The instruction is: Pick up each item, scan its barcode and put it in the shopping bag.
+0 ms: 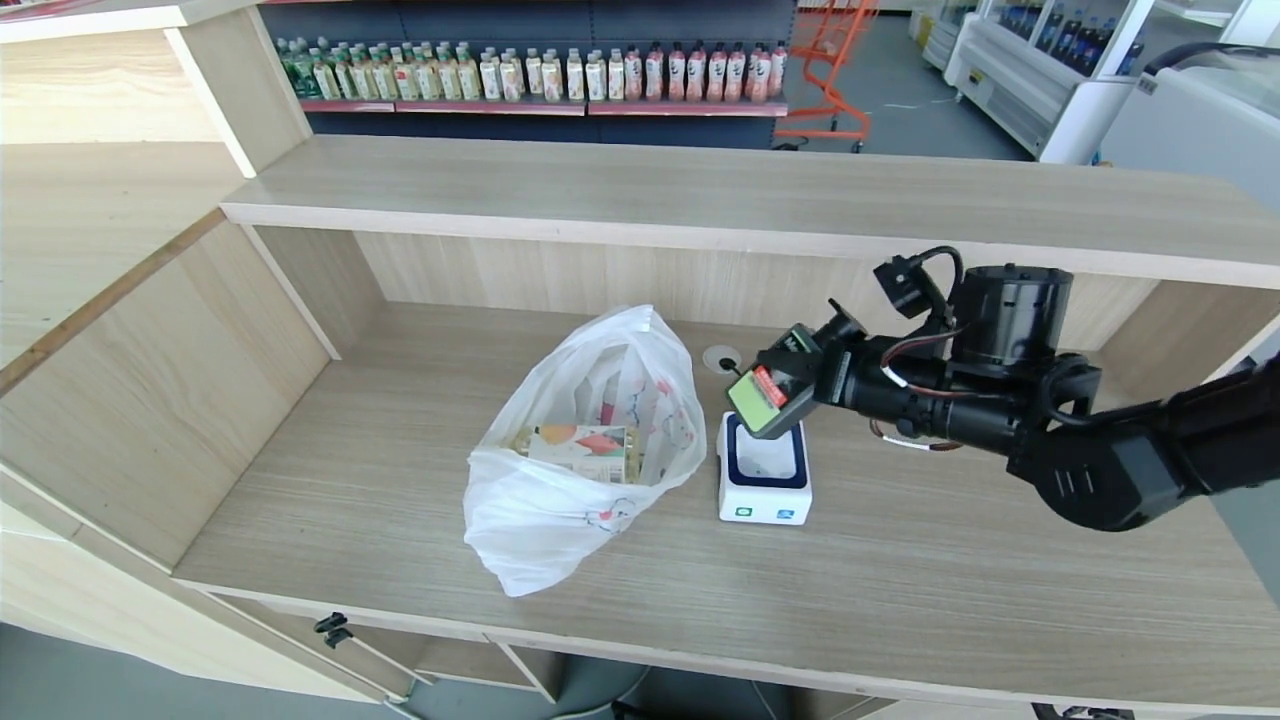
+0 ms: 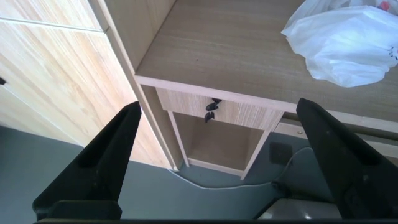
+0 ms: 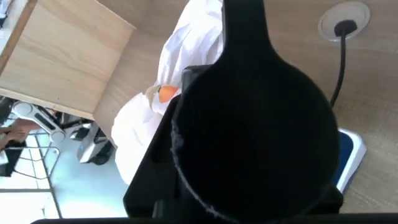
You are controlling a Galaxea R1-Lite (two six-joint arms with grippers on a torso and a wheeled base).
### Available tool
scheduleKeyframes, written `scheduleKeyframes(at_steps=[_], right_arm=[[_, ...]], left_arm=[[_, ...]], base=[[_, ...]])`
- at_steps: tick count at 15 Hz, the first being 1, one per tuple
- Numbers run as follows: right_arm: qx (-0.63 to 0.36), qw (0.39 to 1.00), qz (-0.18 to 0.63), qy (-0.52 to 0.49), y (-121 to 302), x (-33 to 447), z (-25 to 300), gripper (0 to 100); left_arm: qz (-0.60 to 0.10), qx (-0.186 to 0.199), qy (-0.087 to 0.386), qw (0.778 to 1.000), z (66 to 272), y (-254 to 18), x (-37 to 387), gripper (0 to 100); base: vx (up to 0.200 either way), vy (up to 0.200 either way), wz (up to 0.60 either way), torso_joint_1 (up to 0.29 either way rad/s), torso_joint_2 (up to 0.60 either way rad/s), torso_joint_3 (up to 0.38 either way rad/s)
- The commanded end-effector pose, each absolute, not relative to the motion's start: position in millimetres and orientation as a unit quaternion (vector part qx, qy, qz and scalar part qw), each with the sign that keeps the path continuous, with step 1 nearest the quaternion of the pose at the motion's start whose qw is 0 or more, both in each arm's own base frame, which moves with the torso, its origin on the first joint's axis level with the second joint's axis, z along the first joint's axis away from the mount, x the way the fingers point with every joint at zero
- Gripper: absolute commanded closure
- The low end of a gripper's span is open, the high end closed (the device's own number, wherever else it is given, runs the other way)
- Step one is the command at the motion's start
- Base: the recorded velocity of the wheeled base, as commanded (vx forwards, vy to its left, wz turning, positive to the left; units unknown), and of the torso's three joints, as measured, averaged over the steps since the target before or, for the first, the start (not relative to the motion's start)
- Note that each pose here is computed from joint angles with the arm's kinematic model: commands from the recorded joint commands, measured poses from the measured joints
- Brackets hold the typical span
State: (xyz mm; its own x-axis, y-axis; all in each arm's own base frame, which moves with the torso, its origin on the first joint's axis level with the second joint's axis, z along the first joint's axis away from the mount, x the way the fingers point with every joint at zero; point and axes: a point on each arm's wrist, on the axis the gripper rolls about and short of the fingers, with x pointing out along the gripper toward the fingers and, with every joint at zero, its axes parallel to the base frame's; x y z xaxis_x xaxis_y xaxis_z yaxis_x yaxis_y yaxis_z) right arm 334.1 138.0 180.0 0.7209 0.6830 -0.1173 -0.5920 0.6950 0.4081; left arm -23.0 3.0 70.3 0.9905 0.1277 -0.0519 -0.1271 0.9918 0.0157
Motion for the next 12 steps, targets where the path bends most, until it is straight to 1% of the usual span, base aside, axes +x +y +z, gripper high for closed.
scheduleKeyframes(at_steps=[1,2,8,12], right_arm=[[0.126,0.923,0.359,0.059,123.1,305.3,227.2,100],[0.089,0.932,0.348,0.054,112.6,301.2,220.7,100],[0.092,0.934,0.336,0.078,100.7,285.3,209.4,100],[0.098,0.933,0.336,0.087,102.8,288.6,205.1,100]], left_arm=[[0.064,0.006,0.026,0.998,70.3,3.0,-23.0,0],[0.064,0.006,0.026,0.998,70.3,3.0,-23.0,0],[0.064,0.008,0.026,0.998,70.3,3.0,-23.0,0],[0.064,0.007,0.026,0.998,70.3,3.0,-23.0,0]], base=[[0.0,0.0,0.0,0.0,0.0,0.0],[0.0,0.0,0.0,0.0,0.0,0.0],[0.0,0.0,0.0,0.0,0.0,0.0],[0.0,0.2,0.0,0.0,0.0,0.005]])
